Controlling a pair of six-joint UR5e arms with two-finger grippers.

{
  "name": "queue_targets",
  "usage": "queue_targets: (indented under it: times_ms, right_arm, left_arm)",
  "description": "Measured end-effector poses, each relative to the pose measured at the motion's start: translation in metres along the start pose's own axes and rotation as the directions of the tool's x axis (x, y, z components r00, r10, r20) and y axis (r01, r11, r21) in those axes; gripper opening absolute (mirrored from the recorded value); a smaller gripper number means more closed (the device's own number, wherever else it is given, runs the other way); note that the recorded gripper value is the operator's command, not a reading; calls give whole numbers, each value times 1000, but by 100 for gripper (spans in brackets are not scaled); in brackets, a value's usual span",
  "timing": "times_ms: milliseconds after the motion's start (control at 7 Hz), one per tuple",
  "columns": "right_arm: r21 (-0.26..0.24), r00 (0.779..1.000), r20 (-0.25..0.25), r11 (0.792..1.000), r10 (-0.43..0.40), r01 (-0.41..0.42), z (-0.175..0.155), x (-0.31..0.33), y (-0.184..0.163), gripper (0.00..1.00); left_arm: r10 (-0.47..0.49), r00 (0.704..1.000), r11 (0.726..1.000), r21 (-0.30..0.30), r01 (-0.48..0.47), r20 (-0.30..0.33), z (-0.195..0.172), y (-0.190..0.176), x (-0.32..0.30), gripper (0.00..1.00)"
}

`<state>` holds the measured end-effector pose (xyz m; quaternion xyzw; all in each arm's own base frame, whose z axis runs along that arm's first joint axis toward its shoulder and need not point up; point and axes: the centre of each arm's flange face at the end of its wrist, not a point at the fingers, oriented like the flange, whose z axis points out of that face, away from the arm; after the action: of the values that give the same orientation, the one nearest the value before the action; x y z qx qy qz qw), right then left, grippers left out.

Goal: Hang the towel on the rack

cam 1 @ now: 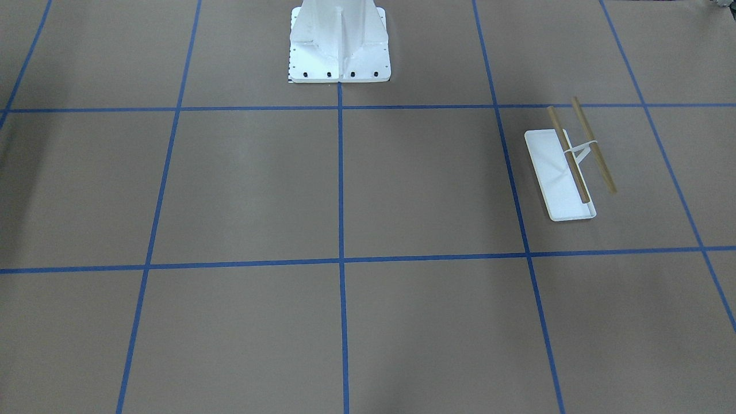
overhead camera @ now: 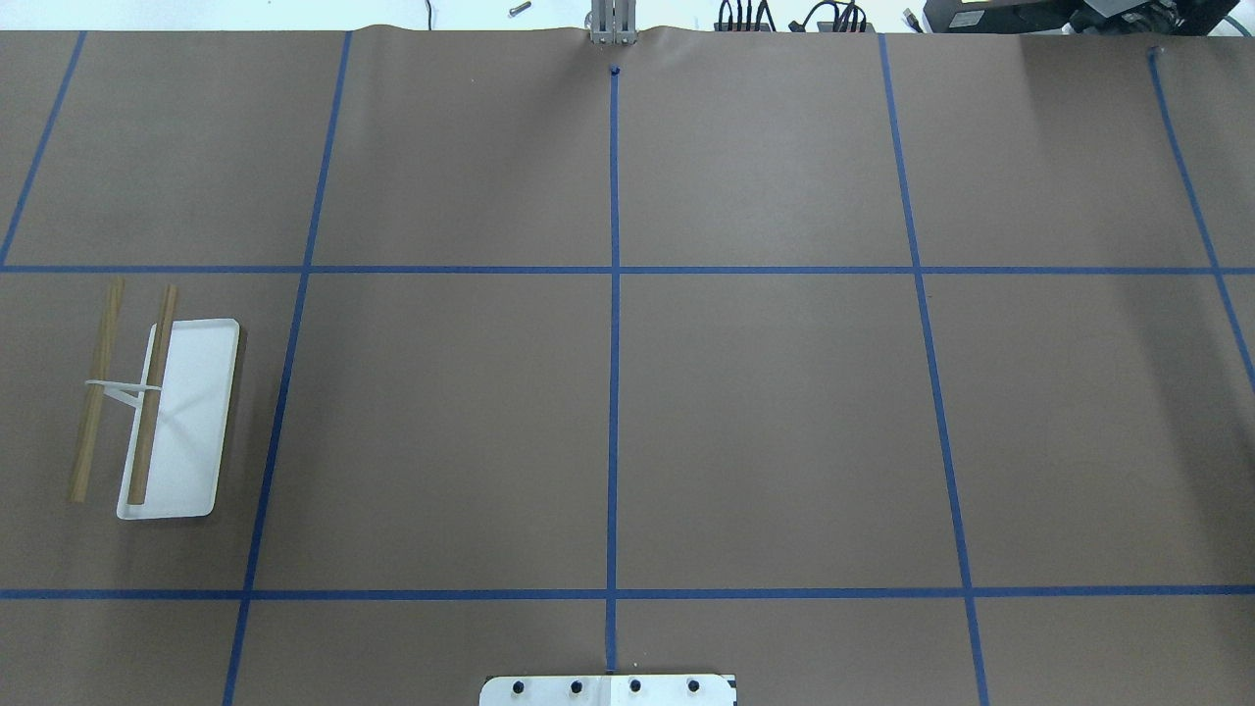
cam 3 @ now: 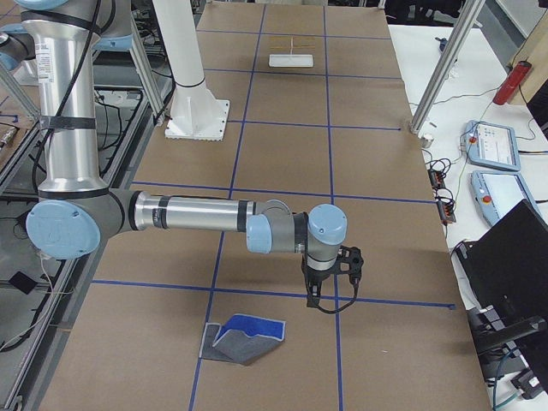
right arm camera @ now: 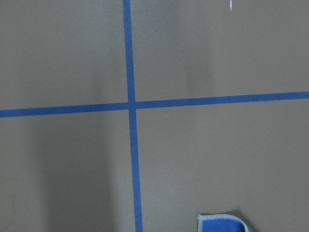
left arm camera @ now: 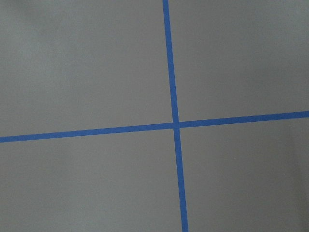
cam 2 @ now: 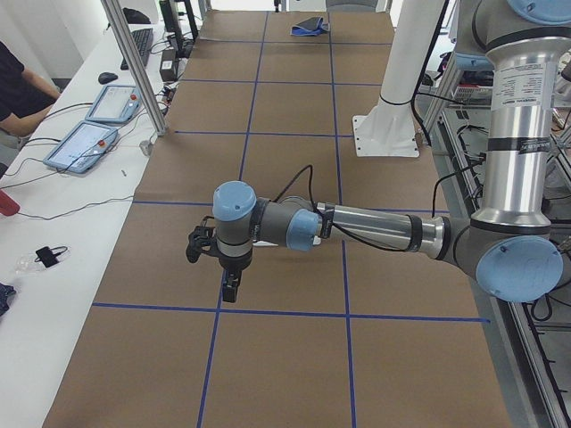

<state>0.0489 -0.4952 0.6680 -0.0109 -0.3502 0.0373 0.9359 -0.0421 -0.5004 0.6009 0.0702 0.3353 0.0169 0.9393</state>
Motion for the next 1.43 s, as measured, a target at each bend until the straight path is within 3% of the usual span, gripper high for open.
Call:
queue_targets:
  times_ms: [286, 714, 1000, 1429]
  right_arm:
    - [-21, 999, -1, 999, -50, 50, 10, 13, 15, 100]
    - [-58, 989, -53, 989, -141, 138, 51, 69, 86, 100]
    - [-71, 987, -76, 988, -143, 137, 88, 109, 126, 100]
    - [-71, 988, -61, 988, -139, 134, 134, 150, 153, 100]
  left_arm:
    - [-4, 1000, 1000, -5, 4, -1, 3, 4, -3, 99]
    - [-1, 1000, 1000, 3, 1, -2, 1, 4, -1, 99]
    - [3, 1000, 1000, 8, -3, -3, -2, 3, 1, 99]
    - [12, 1000, 1000, 21, -12, -4, -4, 0, 3, 99]
